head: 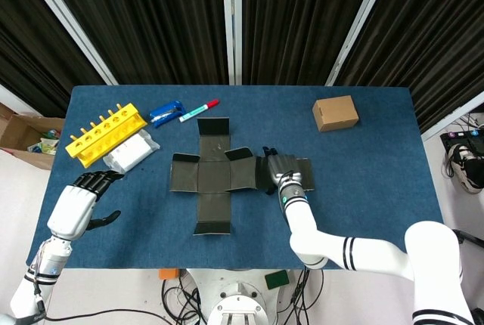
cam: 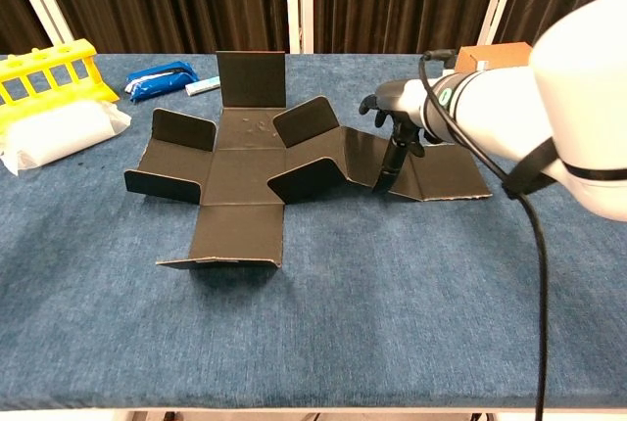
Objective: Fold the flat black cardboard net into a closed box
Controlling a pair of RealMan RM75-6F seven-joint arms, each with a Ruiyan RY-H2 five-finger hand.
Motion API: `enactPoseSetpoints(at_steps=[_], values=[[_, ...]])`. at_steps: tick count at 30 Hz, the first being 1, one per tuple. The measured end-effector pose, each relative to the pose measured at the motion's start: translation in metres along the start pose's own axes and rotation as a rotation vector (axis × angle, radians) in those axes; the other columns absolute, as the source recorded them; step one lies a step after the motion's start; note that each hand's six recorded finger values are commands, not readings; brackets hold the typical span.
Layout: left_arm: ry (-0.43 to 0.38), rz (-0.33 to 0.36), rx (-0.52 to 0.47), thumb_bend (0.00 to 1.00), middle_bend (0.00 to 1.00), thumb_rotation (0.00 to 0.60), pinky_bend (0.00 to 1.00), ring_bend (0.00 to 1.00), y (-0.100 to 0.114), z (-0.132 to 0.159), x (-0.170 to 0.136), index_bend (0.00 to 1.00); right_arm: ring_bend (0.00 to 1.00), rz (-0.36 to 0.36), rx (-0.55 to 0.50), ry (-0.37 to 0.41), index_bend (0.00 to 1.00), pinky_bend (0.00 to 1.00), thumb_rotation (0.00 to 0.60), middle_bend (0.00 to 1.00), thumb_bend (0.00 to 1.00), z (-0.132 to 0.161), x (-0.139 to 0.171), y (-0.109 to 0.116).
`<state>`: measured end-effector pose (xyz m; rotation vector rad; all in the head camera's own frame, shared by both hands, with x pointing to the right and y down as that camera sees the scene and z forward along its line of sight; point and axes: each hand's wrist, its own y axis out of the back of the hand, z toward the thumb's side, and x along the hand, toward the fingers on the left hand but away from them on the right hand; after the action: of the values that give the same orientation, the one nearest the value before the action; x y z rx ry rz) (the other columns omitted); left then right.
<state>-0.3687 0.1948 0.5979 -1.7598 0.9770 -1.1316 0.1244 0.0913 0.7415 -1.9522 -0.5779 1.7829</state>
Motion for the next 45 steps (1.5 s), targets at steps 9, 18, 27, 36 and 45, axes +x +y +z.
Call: enactPoseSetpoints(at_steps=[9, 18, 27, 36, 45], values=[[-0.005, -0.011, 0.0, 0.12, 0.25, 0.6, 0.3, 0.25, -0.001, 0.001, 0.002, 0.24, 0.75, 0.011, 0.011, 0.011, 0.0, 1.0, 0.6, 0.12, 0.11, 0.001, 0.0, -0.005], [0.004, -0.023, -0.002, 0.12, 0.25, 0.6, 0.31, 0.25, -0.006, 0.0, 0.006, 0.24, 0.8, -0.018, 0.089, 0.013, 0.32, 1.0, 0.6, 0.37, 0.27, 0.01, -0.006, -0.008], [0.074, -0.086, 0.034, 0.03, 0.15, 0.6, 0.69, 0.55, -0.033, -0.012, 0.021, 0.15, 0.82, -0.096, 0.131, 0.139, 0.48, 1.0, 0.6, 0.45, 0.31, 0.022, 0.0, -0.002], [0.125, -0.106, 0.114, 0.0, 0.0, 0.478, 0.75, 0.52, -0.07, -0.008, 0.059, 0.0, 0.82, -0.081, 0.176, 0.222, 0.48, 1.0, 0.6, 0.45, 0.31, 0.02, 0.006, -0.01], [0.104, -0.174, 0.17, 0.0, 0.0, 0.459, 0.75, 0.5, -0.105, 0.008, 0.071, 0.0, 0.82, -0.076, 0.169, 0.244, 0.48, 1.0, 0.6, 0.44, 0.31, 0.023, 0.007, -0.01]])
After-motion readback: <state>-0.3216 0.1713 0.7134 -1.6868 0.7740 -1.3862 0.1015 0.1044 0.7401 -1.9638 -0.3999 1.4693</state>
